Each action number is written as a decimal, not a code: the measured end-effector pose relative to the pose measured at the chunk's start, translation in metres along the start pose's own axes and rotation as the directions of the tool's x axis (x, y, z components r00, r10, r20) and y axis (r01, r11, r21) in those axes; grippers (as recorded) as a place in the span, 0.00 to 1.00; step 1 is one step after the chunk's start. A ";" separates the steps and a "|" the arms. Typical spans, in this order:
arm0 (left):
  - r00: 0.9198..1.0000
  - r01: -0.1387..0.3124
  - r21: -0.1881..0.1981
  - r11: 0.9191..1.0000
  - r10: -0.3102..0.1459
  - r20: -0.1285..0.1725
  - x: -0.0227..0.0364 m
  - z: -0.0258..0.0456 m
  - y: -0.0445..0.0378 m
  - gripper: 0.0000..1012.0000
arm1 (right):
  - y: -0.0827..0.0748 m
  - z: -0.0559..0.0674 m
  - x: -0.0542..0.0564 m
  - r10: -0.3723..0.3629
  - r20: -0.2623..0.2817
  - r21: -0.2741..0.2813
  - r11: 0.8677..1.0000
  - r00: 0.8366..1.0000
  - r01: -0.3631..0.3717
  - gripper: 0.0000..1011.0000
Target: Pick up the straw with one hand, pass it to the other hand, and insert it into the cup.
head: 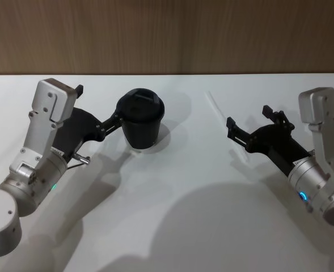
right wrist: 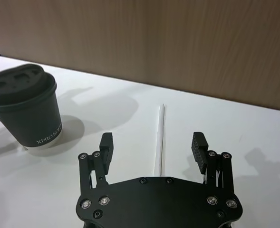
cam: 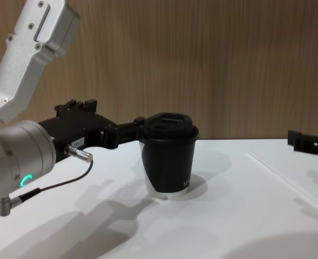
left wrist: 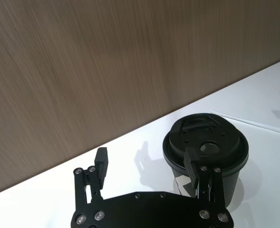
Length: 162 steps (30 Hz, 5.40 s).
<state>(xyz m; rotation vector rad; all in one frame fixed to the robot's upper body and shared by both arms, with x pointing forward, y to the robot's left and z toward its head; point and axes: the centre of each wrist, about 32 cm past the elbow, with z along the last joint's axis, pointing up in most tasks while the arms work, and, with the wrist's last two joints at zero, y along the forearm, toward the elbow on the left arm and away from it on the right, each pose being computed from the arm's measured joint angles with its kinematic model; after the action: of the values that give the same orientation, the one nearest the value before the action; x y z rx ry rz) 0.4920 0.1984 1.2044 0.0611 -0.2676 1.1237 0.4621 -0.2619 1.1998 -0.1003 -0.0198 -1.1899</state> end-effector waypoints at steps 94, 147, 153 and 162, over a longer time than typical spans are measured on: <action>1.000 0.000 0.000 1.000 0.000 0.000 0.0000 0.0000 0.0000 0.99 | 0.034 -0.019 0.018 0.012 -0.042 -0.260 0.965 0.999 -0.023 0.24; 1.000 0.000 0.000 1.000 0.000 0.000 0.0000 0.0000 0.0000 0.99 | 0.033 0.033 0.027 0.277 0.039 0.175 0.944 0.960 -0.279 0.01; 1.000 0.000 0.000 1.000 0.000 0.000 0.0000 0.0000 0.0000 0.99 | 0.040 0.038 0.029 0.362 0.034 0.229 0.905 0.932 -0.359 0.01; 1.000 0.000 0.000 1.000 0.000 0.000 0.0000 0.0000 0.0000 0.99 | 0.055 0.043 0.028 0.488 0.040 0.293 0.829 0.872 -0.477 0.01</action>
<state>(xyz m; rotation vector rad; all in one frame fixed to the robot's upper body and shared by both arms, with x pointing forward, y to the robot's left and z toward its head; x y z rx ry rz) 0.4920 0.1984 1.2044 0.0611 -0.2675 1.1238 0.5255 -0.2639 1.2406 0.1744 -0.1328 -0.6663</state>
